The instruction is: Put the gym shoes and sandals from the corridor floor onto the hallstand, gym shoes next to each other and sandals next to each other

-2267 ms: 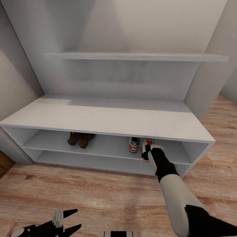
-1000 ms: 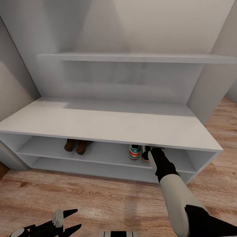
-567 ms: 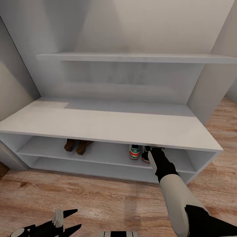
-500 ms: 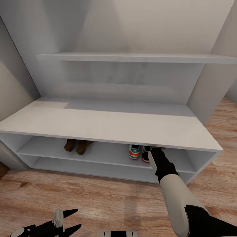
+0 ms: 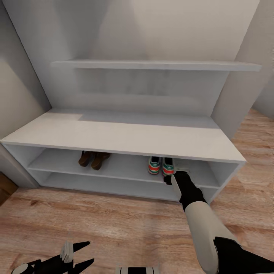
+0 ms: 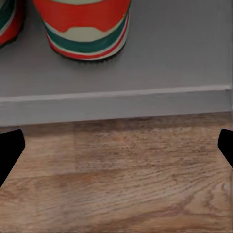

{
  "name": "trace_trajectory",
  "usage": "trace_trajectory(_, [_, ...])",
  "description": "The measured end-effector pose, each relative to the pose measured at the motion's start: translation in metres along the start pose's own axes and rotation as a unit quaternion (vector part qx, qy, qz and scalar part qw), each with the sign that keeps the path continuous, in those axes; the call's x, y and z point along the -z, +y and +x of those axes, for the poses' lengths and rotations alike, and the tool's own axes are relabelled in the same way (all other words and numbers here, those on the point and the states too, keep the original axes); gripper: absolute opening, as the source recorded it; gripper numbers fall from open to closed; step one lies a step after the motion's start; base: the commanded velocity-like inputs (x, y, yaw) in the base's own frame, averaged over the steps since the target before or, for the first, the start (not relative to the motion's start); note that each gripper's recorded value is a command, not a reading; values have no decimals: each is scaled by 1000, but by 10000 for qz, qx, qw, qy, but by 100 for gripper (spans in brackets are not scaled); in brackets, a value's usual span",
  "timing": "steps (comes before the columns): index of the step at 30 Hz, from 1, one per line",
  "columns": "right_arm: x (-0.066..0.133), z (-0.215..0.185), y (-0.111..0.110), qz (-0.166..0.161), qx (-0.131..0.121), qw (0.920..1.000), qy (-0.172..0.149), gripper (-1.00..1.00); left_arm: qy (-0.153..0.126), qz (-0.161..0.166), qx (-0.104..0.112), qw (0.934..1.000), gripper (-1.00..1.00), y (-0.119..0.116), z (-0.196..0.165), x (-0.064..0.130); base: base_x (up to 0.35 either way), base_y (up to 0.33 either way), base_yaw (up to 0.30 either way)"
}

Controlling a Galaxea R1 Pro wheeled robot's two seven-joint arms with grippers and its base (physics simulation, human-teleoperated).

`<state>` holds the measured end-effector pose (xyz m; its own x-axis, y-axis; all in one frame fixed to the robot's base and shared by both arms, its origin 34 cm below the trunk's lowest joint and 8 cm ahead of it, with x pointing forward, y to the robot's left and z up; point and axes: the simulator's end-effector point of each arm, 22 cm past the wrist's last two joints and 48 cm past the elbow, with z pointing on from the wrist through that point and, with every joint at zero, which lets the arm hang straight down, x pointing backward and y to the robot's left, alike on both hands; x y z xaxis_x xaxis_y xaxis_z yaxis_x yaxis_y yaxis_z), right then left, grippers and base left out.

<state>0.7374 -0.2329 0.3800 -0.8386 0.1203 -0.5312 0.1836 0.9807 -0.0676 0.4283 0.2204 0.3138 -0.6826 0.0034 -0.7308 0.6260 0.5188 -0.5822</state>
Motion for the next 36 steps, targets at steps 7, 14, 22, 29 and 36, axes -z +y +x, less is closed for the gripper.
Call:
trace_trajectory(7, [0, 0, 0, 1, 0, 10000, 0, 100, 1, 0, 0, 10000, 100, 0, 0, 0, -336, 0, 0])
trace_trajectory(14, [-2, 6, 1, -5, 22, 10000, 66, 100, -10, -7, 0, 10000, 100, 0, -1, 1, -328, 0, 0])
trace_trajectory(22, [-6, 15, 4, -18, 51, 9999, 126, 100, -12, -10, -2, 10000, 100, 1, -1, 1, -138, 0, 0])
trace_trajectory(29, [-12, 18, 8, -48, 32, 10000, -43, 100, -6, -7, -8, 10000, 100, 0, -1, 1, -21, 0, 0])
trace_trajectory(36, [-25, 41, 16, -99, 39, 9999, -126, 100, 1, -9, -17, 10000, 100, 1, -1, 1, -2, 0, 0])
